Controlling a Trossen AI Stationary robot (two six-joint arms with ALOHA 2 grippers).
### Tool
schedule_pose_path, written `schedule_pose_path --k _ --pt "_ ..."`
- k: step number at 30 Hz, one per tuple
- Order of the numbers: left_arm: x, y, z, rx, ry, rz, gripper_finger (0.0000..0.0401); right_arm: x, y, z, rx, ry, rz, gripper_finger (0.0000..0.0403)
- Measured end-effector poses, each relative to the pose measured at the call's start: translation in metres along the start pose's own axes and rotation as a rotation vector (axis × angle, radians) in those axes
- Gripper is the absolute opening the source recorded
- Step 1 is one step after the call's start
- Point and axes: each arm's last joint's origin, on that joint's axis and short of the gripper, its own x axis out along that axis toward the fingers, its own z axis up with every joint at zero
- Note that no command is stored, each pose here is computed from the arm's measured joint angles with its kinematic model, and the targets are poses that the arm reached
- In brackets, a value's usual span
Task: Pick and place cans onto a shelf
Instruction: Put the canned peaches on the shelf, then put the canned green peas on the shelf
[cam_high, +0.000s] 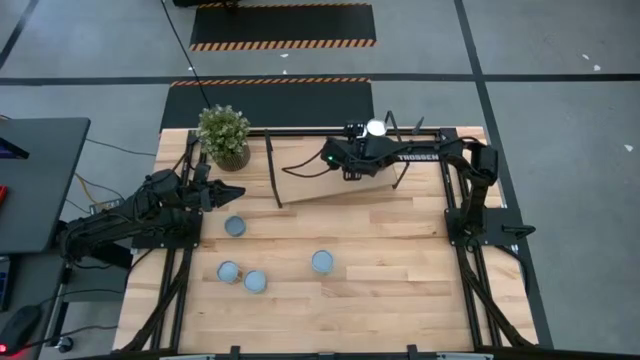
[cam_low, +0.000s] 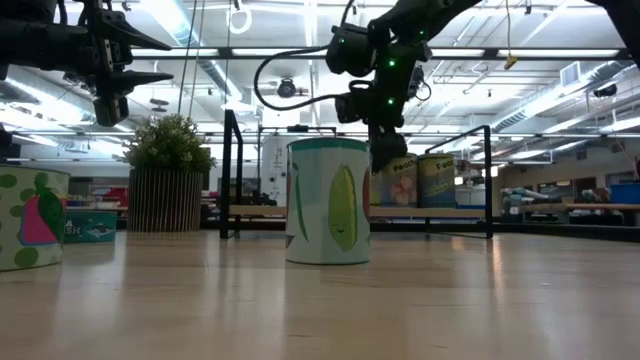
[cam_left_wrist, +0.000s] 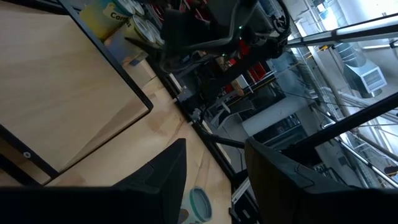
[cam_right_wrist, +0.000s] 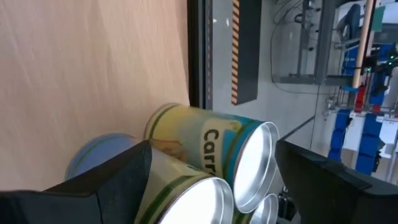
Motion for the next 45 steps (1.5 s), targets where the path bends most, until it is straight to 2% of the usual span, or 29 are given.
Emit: schedule_pose_path --k 7,11,16,20,24,27,31,33,39,45 --pt "0.0 0.0 0.0 0.0 0.0 0.0 0.0169 -0.007 0.007 0.004 0.014 -0.026 0.003 0.0348" --pt "0.0 0.0 0.0 0.0 0.0 0.0 0.0169 -0.02 0.02 0.011 -0.011 -0.087 0.068 0.0348" --pt "0.0 0.0 0.0 0.0 0.0 0.0 0.0169 -0.04 0.043 0.019 0.0 -0.196 0.268 0.0348" --pt "0.0 -0.003 0.0 0.025 0.012 -0.045 0.0169 -0.059 0.057 0.023 0.068 -0.254 0.412 0.0348" --pt "0.0 -0.014 0.0 0.128 0.007 -0.16 0.0167 -0.082 0.056 0.031 0.161 -0.318 0.534 0.0348" --pt "0.0 -0.015 -0.002 0.171 0.008 -0.154 0.0159 -0.1 0.048 0.037 0.231 -0.383 0.623 0.0348" --pt "0.004 -0.013 -0.005 0.218 0.03 -0.125 0.0147 -0.114 0.043 0.043 0.275 -0.451 0.834 0.0348" --pt "0.007 -0.013 -0.007 0.229 0.047 -0.119 0.0145 -0.117 0.046 0.043 0.272 -0.46 0.904 0.0348" --pt "0.02 -0.014 -0.012 0.229 0.107 -0.119 0.0144 -0.131 0.057 0.043 0.285 -0.453 0.957 0.0348" --pt "0.033 -0.022 -0.017 0.197 0.063 -0.136 0.0144 -0.151 0.066 0.04 0.239 -0.479 0.979 0.0348"
